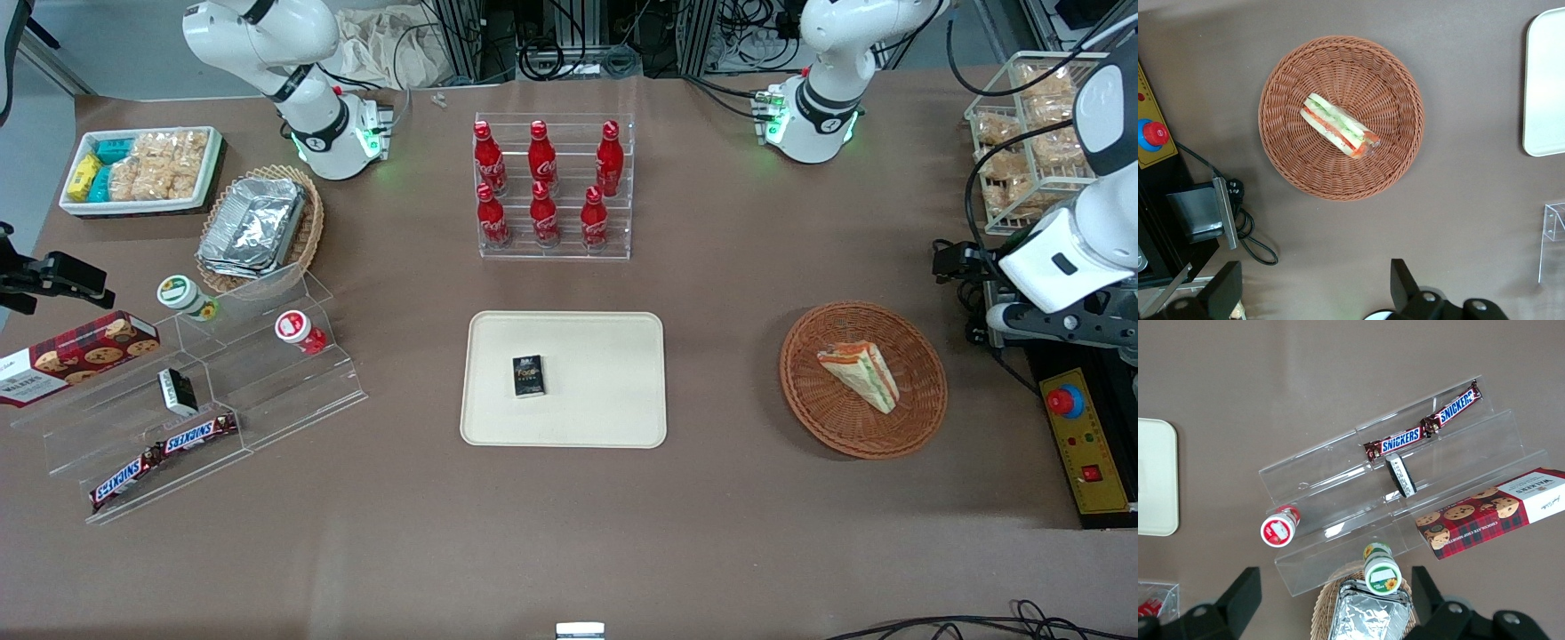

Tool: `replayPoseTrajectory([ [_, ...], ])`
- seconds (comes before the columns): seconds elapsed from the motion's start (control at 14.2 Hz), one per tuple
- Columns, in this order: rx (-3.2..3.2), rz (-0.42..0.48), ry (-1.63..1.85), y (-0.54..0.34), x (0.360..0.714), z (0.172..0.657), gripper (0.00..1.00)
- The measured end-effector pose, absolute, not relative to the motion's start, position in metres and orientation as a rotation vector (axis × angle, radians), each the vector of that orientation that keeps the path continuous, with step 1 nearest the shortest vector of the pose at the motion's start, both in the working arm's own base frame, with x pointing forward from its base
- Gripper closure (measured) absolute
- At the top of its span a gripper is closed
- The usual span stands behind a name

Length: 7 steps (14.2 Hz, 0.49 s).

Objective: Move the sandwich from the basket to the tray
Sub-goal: 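Move the left gripper over the wrapped sandwich in the wicker basket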

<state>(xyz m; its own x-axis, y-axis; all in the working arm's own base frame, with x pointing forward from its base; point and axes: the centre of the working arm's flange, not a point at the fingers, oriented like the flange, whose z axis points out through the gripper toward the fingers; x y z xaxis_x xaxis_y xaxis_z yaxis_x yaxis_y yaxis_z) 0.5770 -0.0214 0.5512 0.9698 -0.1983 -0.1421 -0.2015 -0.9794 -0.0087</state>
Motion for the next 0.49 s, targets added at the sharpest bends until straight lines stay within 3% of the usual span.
replayPoseTrajectory([
  [0.28,-3.096,0.240,0.300,-0.020,0.577,0.544,0.00],
  [0.49,-3.098,0.289,0.030,-0.014,0.578,0.515,0.00],
])
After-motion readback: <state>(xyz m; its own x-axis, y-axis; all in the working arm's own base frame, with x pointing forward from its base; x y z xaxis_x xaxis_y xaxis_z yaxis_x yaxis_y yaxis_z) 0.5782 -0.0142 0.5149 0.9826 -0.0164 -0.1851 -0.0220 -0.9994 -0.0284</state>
